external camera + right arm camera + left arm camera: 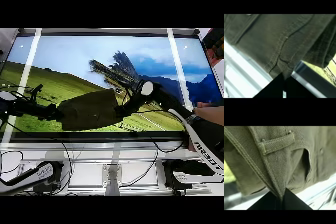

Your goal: Fold the clothes and pants, and hang the long-sleeved shirts on hangers.

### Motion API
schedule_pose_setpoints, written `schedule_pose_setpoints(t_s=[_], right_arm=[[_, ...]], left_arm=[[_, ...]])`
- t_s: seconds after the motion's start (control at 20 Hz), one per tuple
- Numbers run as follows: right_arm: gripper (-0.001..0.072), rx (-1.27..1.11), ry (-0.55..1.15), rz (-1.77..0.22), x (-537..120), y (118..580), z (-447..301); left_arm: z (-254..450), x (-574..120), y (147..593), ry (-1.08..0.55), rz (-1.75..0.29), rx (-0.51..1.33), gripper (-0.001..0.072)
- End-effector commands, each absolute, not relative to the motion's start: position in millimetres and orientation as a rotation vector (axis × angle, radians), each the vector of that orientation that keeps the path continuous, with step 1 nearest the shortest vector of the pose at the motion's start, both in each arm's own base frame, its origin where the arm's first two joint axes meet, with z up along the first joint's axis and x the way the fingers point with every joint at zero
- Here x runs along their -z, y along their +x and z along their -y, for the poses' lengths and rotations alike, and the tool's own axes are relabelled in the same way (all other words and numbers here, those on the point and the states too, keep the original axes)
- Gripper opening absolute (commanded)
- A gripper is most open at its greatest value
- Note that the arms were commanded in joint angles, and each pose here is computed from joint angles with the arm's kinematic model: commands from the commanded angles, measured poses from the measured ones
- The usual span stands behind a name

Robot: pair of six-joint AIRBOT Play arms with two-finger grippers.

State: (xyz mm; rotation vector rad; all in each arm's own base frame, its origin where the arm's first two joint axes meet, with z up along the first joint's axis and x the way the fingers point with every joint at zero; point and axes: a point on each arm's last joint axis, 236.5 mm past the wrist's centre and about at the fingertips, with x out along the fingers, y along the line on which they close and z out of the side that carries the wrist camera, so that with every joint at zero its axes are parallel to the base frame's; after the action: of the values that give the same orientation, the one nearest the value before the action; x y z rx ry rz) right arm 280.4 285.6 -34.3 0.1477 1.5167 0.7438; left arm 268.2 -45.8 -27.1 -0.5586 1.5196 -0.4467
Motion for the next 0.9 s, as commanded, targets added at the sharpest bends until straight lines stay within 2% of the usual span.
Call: schedule_pose_setpoints(t_s=[0.0, 0.05, 0.1, 0.3, 0.45, 0.5, 0.6, 0.7, 0.75, 0.8, 0.85], right_arm=[[0.016, -0.692, 0.138, -1.474, 52.6, 285.8, -285.6], [0.0368, -0.684, 0.114, -1.469, 54.7, 287.6, -281.3], [0.0485, -0.676, 0.087, -1.464, 56.8, 289.6, -276.2], [0.0487, -0.598, -0.003, -1.418, 59.4, 317.1, -241.7], [0.0472, -0.508, 0.082, -1.344, 41.8, 362.0, -207.7], [0.0438, -0.47, 0.136, -1.323, 35.2, 377.8, -191.7], [0.0437, -0.452, 0.312, -1.311, 25.9, 397.1, -173.3], [0.0447, -0.586, 0.516, -1.314, 17.4, 401.0, -182.2], [0.0505, -0.645, 0.553, -1.314, 18.4, 400.6, -188.5], [0.0625, -0.661, 0.569, -1.329, 25.9, 399.9, -192.5], [0.0685, -0.661, 0.564, -1.35, 36.9, 398.5, -197.0]], left_arm=[[30.7, 36.7, 249.5, -0.498, -1.61, 0.397, 0.0333], [30.6, 36.7, 249.4, -0.497, -1.611, 0.397, 0.064], [30.7, 36.5, 249.5, -0.499, -1.61, 0.397, 0.069], [28.3, 38.0, 251.7, -0.49, -1.602, 0.386, 0.0687], [24.0, 40.8, 262.5, -0.481, -1.561, 0.358, 0.0687], [22.7, 41.6, 265.4, -0.478, -1.549, 0.35, 0.0687], [20.9, 42.6, 269.4, -0.474, -1.534, 0.34, 0.0687], [18.6, 43.7, 274.5, -0.469, -1.514, 0.327, 0.0687], [17.2, 44.3, 277.4, -0.467, -1.502, 0.319, 0.0687], [15.9, 44.8, 279.9, -0.464, -1.493, 0.312, 0.0687], [14.8, 45.3, 282.2, -0.462, -1.484, 0.306, 0.0687]])
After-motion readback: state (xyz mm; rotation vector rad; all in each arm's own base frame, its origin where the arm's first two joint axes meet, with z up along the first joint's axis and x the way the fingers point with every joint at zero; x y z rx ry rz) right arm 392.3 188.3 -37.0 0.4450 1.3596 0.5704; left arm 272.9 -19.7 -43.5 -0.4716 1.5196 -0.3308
